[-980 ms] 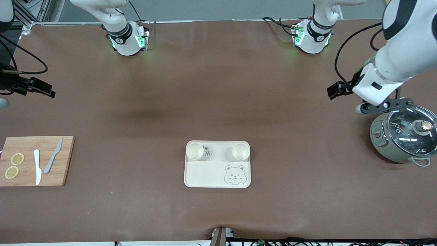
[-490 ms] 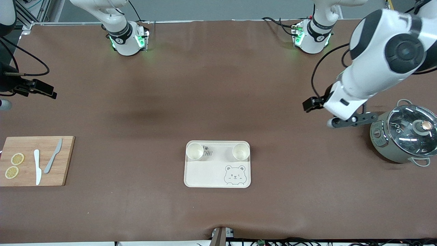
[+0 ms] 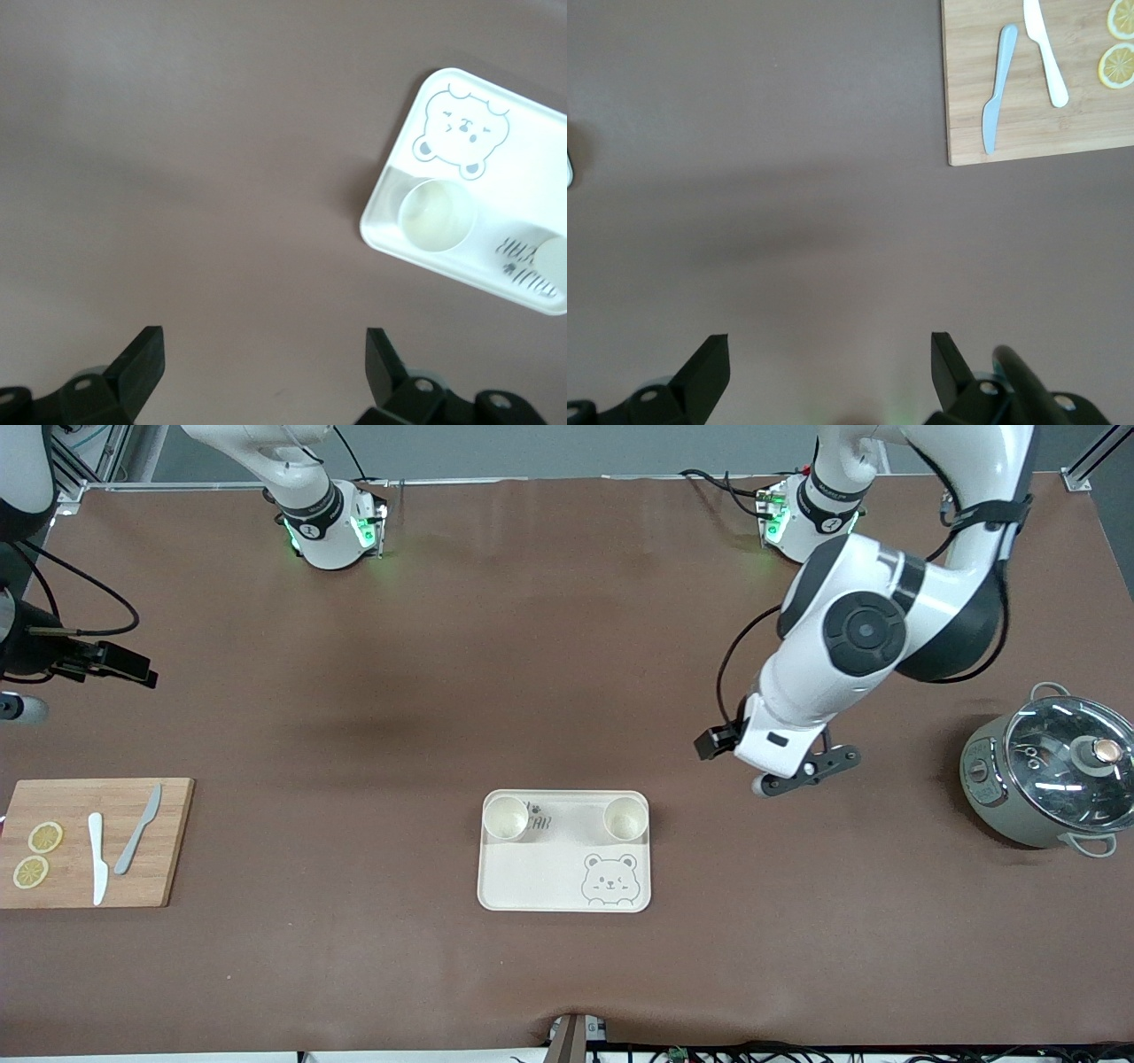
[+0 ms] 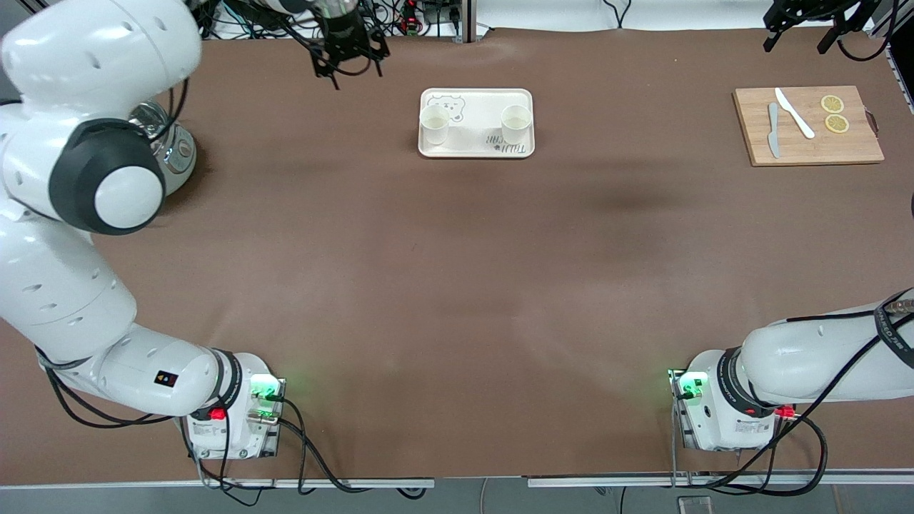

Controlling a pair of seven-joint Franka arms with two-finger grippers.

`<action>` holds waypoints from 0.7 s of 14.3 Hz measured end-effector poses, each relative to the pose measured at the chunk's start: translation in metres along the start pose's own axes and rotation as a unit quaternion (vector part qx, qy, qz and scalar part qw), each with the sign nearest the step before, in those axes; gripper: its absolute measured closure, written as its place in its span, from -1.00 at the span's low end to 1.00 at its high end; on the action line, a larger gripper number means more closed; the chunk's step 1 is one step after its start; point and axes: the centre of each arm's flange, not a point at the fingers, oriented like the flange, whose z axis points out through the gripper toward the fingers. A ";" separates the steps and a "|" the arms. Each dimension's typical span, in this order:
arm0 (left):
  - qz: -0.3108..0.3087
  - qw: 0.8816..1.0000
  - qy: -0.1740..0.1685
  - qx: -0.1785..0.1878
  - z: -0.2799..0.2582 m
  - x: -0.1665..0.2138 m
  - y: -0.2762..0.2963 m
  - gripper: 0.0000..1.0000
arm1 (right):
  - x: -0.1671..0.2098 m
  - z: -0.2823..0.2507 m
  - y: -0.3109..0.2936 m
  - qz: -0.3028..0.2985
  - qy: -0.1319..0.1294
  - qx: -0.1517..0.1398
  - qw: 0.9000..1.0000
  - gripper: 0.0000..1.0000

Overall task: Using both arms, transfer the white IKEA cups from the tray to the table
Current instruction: 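Reach the left gripper toward the white cup on the tray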

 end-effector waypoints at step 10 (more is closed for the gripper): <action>-0.115 0.992 0.042 -0.043 0.109 -0.019 0.076 -1.00 | 0.007 0.009 -0.003 -0.002 -0.006 -0.001 1.000 -1.00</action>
